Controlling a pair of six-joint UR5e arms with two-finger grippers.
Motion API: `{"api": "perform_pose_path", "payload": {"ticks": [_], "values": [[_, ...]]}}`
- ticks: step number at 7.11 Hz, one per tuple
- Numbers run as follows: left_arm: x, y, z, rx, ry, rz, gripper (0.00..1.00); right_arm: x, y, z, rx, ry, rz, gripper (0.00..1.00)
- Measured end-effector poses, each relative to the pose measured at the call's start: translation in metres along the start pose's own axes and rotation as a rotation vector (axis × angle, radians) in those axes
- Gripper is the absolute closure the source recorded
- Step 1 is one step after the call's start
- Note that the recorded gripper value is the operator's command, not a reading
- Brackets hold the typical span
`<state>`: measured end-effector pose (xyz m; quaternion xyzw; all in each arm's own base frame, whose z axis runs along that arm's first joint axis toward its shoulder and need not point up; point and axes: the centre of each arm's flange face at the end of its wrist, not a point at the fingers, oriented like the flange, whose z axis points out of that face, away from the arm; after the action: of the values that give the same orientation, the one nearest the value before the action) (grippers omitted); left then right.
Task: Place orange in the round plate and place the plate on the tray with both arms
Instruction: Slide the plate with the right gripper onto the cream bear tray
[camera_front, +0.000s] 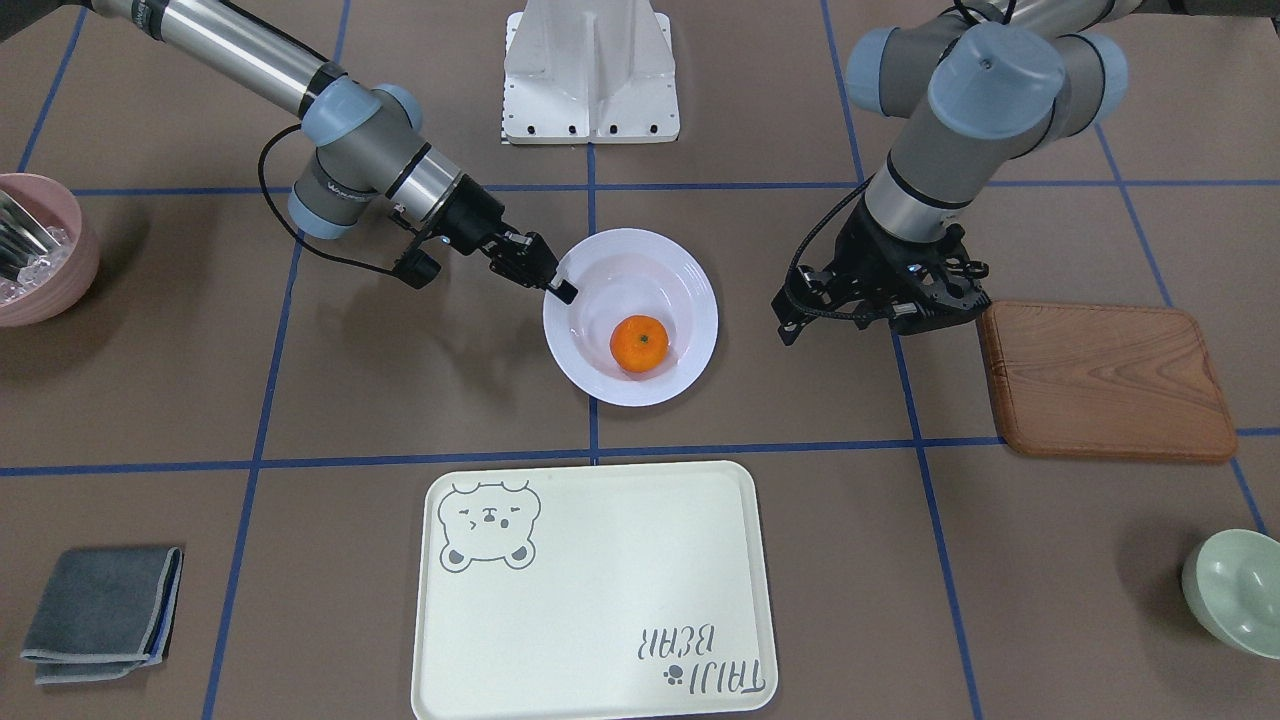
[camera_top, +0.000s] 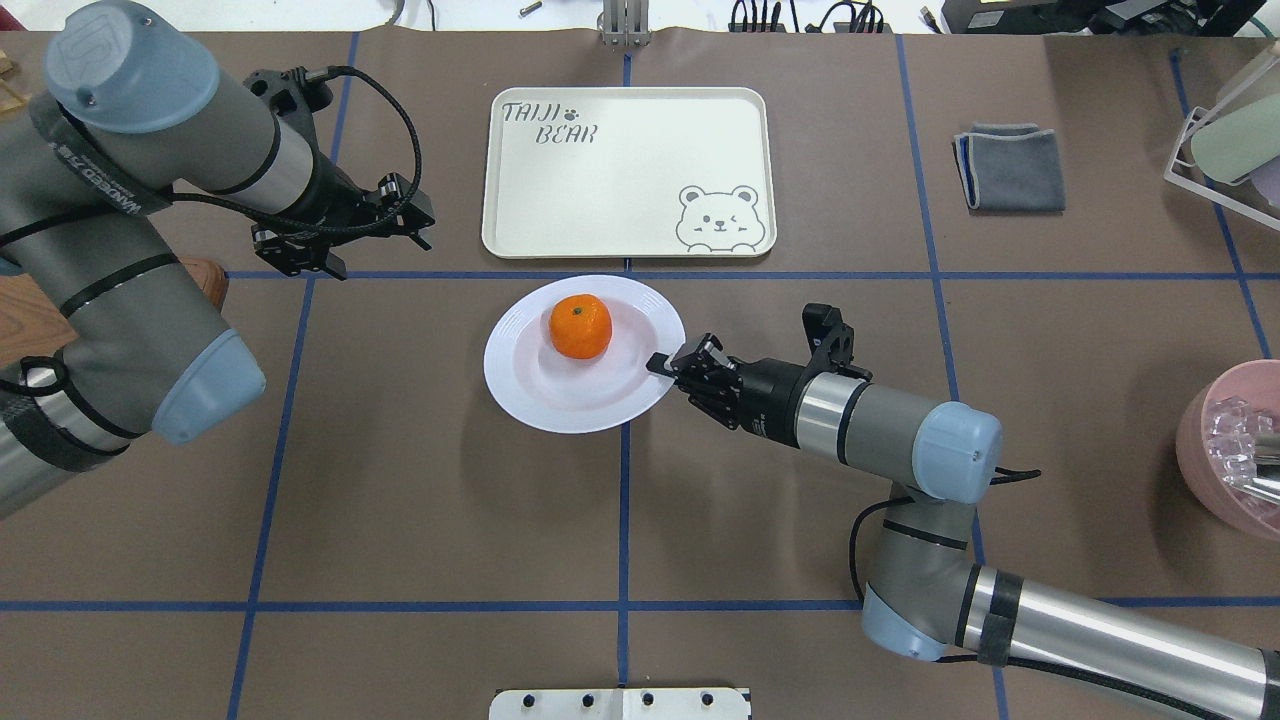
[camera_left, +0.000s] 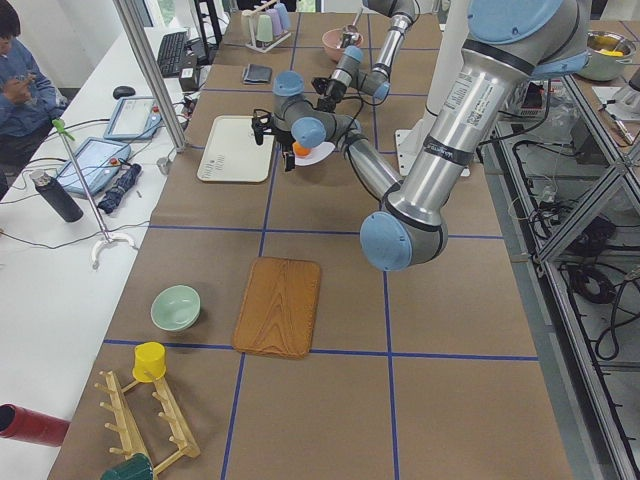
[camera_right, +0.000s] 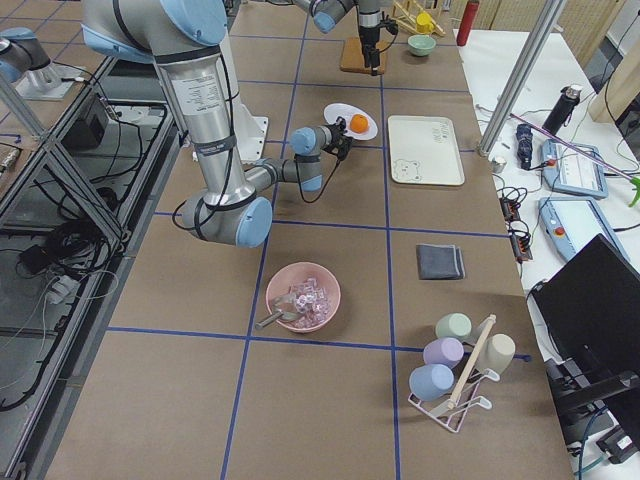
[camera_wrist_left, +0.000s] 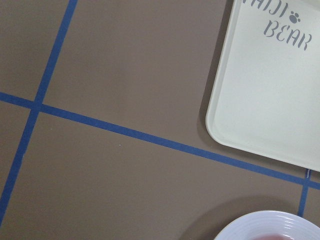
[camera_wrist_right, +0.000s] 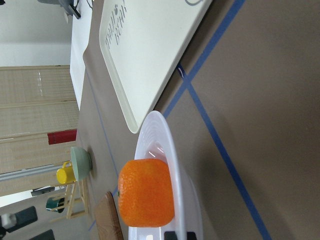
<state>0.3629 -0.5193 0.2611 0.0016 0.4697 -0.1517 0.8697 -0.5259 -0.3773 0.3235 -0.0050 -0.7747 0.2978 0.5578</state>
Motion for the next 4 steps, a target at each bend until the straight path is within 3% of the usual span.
{"api": "perform_pose_path", "payload": {"ticks": [2, 4], "values": [[-0.001, -0.001, -0.004, 0.001, 0.006, -0.001, 0.02, -0.012, -0.02, -0.004, 0.088, -0.075, 0.023, 1.0], [-0.01, 0.005, -0.013, 0.004, 0.014, 0.001, 0.02, -0.016, -0.05, 0.024, 0.227, -0.104, 0.037, 1.0]]}}
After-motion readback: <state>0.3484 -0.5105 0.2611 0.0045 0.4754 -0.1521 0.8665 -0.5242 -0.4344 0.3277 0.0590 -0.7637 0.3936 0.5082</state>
